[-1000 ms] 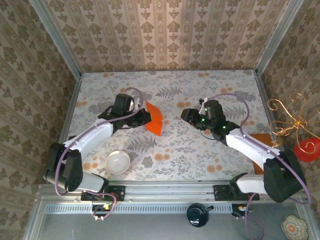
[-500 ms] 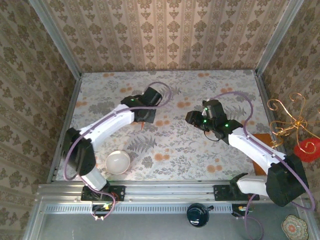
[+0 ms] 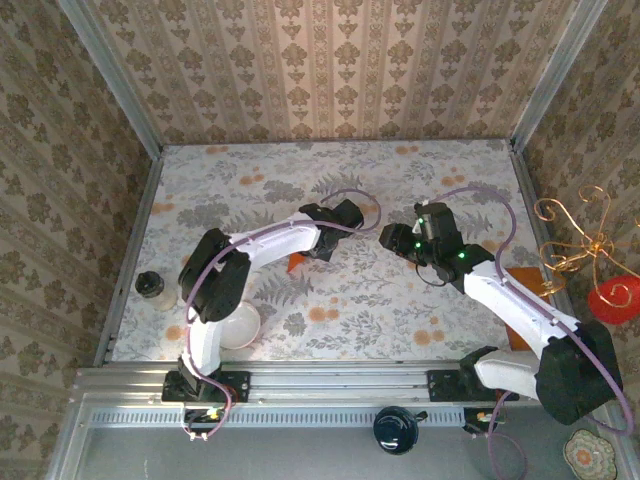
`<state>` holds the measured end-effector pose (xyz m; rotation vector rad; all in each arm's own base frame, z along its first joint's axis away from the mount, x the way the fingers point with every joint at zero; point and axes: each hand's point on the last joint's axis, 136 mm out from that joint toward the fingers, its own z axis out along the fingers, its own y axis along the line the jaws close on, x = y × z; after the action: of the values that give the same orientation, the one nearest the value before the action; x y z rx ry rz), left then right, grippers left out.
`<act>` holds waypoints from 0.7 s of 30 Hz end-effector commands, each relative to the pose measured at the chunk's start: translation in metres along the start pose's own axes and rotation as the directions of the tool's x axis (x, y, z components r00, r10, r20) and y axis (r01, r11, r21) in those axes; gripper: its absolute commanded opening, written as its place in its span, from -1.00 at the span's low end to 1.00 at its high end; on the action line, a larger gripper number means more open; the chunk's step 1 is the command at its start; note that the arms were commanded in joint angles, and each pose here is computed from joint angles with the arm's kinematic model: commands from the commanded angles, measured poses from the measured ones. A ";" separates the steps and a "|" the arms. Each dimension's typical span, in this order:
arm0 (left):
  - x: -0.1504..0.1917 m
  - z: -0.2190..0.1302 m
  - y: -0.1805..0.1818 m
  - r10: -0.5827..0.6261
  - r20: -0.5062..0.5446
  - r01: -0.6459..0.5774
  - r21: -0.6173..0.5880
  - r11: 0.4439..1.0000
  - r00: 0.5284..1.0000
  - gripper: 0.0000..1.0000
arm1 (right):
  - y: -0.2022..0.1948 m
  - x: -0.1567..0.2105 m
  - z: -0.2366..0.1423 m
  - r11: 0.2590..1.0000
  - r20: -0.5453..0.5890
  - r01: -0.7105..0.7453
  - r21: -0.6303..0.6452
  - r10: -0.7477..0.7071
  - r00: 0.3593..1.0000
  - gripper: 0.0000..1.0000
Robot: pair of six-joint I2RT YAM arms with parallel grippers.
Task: Fold a paper plane with a square sheet of paper (pick it up from the middle)
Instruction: Turn over the paper at the center of the table.
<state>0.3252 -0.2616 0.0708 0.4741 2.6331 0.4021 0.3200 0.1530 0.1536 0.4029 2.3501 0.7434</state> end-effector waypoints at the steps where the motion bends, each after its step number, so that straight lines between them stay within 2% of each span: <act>1: 0.002 0.001 -0.029 -0.132 -0.048 0.138 0.159 0.978 0.990 -0.61 | -0.006 0.009 0.000 1.000 -0.034 0.017 0.009 -0.017 0.999 0.00; 5: 0.008 0.002 -0.051 -0.238 -0.139 0.272 0.350 0.896 0.961 -0.38 | -0.010 0.014 0.002 0.999 -0.064 0.027 0.019 -0.026 0.998 0.01; 10: 0.002 -0.012 -0.051 -0.329 -0.185 0.378 0.483 0.790 0.926 -0.16 | -0.010 0.019 0.010 0.999 -0.105 0.045 0.016 -0.043 0.994 0.00; 15: -0.010 -0.033 -0.029 -0.383 -0.152 0.398 0.563 0.724 0.911 0.09 | 0.003 0.028 0.022 0.998 -0.171 0.067 -0.020 -0.069 0.983 -0.01; 21: -0.007 -0.042 0.032 -0.488 -0.087 0.451 0.550 0.703 0.868 0.35 | 0.034 0.054 0.060 0.990 -0.280 0.129 -0.055 -0.139 0.950 -0.03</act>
<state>0.3186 -0.2630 0.1149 -0.0038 2.6710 -0.5445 0.3204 0.2043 0.1105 0.2158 2.5683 0.7789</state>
